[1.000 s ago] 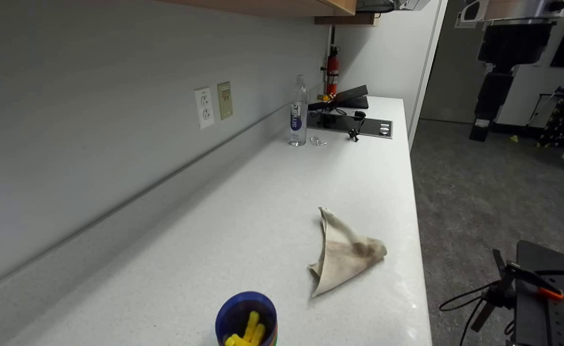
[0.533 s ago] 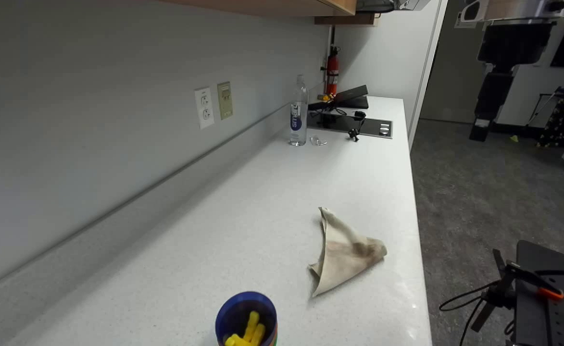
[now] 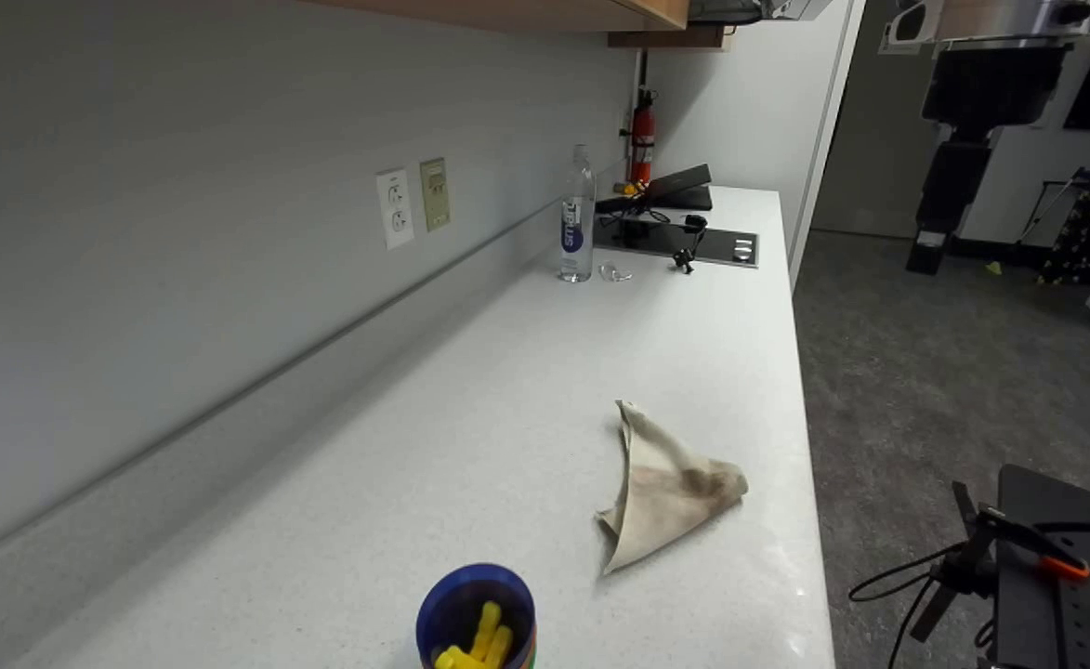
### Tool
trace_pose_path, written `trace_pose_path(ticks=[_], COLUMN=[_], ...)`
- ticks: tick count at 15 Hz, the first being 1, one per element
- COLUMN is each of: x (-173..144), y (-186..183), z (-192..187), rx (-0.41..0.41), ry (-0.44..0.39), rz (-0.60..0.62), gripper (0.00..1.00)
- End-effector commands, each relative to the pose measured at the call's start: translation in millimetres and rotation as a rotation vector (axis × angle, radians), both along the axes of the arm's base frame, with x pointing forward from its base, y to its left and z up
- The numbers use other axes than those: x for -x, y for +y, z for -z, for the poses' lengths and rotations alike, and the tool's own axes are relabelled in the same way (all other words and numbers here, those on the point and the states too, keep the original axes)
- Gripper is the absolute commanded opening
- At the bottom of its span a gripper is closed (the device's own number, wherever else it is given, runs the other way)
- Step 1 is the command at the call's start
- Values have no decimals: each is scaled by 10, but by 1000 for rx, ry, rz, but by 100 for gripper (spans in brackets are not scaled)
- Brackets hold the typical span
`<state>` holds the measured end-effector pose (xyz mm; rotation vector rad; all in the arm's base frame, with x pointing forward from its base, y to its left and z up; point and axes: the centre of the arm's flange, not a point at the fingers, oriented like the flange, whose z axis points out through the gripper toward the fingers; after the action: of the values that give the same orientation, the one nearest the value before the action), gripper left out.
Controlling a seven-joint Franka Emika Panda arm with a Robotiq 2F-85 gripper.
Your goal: Unfold the cloth
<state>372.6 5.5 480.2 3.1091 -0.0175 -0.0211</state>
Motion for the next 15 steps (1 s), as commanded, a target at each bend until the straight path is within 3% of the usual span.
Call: trace_pose_path(ticks=[1,3,4,10,12,15], x=[-11,-161,-16,-130,-238,-450], y=[-13,-141,-20,-104,-118,171], z=[1,220,16,238,231,219], rx=[7,50,18,37,13,-37], ry=[-13,-8,-4,12,19,-21], rz=[-23,15,-1,8,-20,-59], gripper=[100,100,100,100,100,100])
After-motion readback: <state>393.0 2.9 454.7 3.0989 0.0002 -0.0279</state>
